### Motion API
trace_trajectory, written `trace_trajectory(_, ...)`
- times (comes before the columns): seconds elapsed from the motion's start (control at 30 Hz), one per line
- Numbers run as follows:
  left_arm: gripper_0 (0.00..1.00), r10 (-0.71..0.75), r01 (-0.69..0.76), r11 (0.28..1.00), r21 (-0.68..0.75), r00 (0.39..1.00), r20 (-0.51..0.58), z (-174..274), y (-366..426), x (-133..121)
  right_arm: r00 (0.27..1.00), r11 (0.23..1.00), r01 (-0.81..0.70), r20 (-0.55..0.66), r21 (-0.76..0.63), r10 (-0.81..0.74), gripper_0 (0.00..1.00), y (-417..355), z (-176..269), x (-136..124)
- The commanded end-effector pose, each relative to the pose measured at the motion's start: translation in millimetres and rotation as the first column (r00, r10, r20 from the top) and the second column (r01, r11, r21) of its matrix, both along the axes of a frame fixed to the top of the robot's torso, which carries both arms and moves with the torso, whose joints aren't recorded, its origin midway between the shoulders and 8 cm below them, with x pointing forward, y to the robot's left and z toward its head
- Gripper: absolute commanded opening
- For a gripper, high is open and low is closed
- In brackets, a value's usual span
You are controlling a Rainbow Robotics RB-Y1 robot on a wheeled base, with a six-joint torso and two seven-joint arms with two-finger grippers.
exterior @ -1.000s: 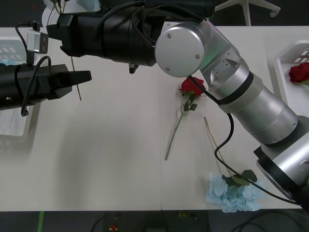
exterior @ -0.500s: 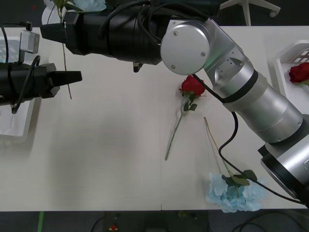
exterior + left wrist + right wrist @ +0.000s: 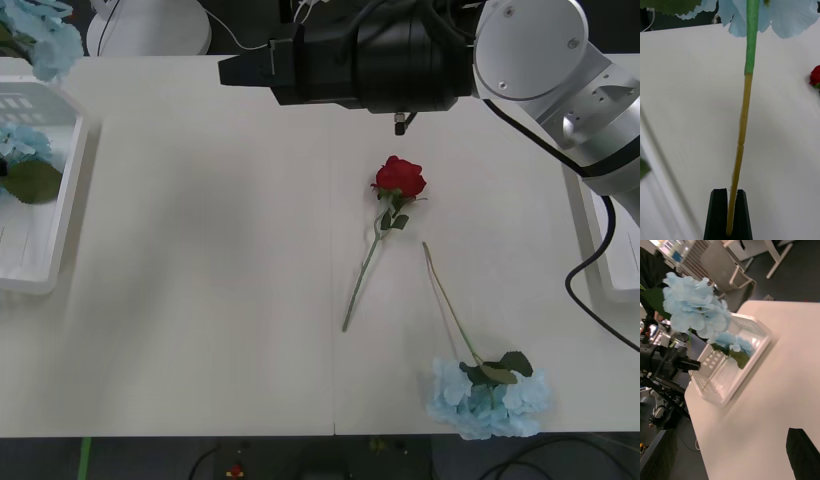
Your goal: Put the red flowers into the right box and the blue flowers into the left box
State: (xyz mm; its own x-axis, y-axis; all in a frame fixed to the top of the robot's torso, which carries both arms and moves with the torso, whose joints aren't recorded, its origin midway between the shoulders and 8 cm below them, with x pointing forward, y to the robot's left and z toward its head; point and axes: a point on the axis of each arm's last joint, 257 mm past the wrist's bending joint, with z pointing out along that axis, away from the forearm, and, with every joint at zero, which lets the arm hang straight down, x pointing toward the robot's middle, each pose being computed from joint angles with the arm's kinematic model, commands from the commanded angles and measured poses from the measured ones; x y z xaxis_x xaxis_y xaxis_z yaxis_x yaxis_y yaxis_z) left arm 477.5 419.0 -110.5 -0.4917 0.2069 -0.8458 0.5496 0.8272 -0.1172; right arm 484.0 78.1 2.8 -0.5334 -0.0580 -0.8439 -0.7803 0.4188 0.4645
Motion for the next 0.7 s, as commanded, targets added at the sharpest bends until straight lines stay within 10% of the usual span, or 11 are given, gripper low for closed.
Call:
trace_trajectory(0.03,0.00,0.211,-0.203,0.966,0.161,0.977,-0.038,18,95,-24,0.952,0.991,0.132,-0.276,-0.032,-0.136,0.84,-35,0,8)
trace_trajectory(0.33,0.00,0.494,-0.451,0.820,0.352,0.868,-0.040,12,188,-36,0.497,0.829,0.513,-0.711,-0.223,-0.499,0.84,-105,-52,27)
trace_trajectory(0.7,0.00,0.667,-0.603,0.649,0.464,0.744,0.035,-19,227,-16,-0.163,0.450,0.771,-0.824,-0.450,-0.543,0.84,-152,-93,-4)
